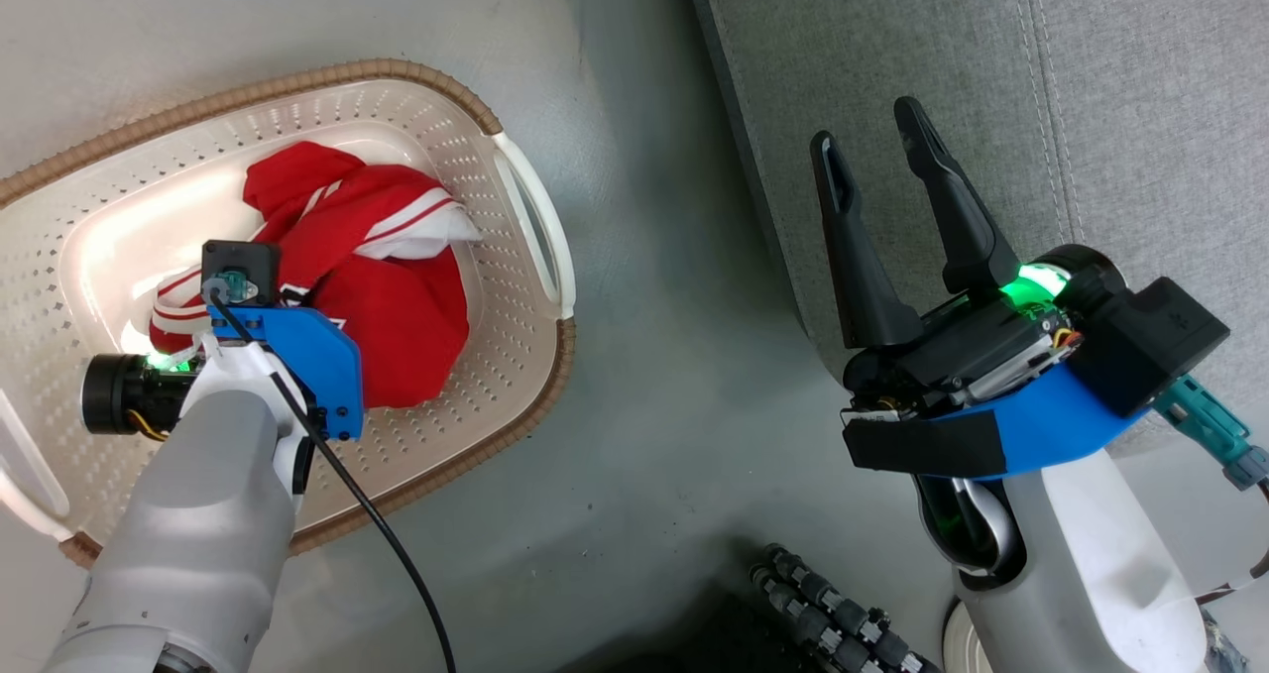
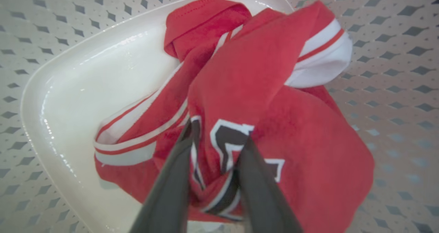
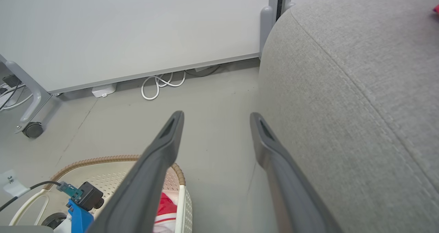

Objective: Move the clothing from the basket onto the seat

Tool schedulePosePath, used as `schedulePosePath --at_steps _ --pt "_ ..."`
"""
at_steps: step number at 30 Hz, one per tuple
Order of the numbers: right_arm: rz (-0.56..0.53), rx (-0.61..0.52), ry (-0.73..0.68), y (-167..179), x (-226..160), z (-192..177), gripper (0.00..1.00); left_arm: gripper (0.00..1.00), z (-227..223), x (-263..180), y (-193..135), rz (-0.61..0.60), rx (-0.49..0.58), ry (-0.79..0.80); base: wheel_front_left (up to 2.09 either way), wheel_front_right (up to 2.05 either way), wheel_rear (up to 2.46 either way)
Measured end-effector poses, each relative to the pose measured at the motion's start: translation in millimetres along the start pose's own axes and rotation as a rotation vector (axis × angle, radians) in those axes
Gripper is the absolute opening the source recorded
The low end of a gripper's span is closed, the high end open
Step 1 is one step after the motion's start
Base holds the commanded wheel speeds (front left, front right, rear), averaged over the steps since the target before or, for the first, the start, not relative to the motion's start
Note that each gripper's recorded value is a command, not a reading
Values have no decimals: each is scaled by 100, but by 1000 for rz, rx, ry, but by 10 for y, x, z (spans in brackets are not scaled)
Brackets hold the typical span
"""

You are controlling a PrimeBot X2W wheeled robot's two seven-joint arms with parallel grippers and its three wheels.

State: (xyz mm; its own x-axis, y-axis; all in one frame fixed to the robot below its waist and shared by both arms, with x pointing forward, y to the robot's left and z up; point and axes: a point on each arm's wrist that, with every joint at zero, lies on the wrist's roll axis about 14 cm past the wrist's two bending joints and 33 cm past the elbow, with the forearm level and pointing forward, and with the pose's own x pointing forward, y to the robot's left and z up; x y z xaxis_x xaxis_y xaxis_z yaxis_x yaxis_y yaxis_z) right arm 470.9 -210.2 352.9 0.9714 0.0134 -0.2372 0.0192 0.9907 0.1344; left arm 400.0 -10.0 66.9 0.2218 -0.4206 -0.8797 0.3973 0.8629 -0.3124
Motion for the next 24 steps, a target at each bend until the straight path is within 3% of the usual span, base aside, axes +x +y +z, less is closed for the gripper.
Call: schedulePosePath --at_steps 24 --pt "1 -33 8 -8 2 -14 100 0 84 -130 -53 -10 -21 -23 0 0 0"
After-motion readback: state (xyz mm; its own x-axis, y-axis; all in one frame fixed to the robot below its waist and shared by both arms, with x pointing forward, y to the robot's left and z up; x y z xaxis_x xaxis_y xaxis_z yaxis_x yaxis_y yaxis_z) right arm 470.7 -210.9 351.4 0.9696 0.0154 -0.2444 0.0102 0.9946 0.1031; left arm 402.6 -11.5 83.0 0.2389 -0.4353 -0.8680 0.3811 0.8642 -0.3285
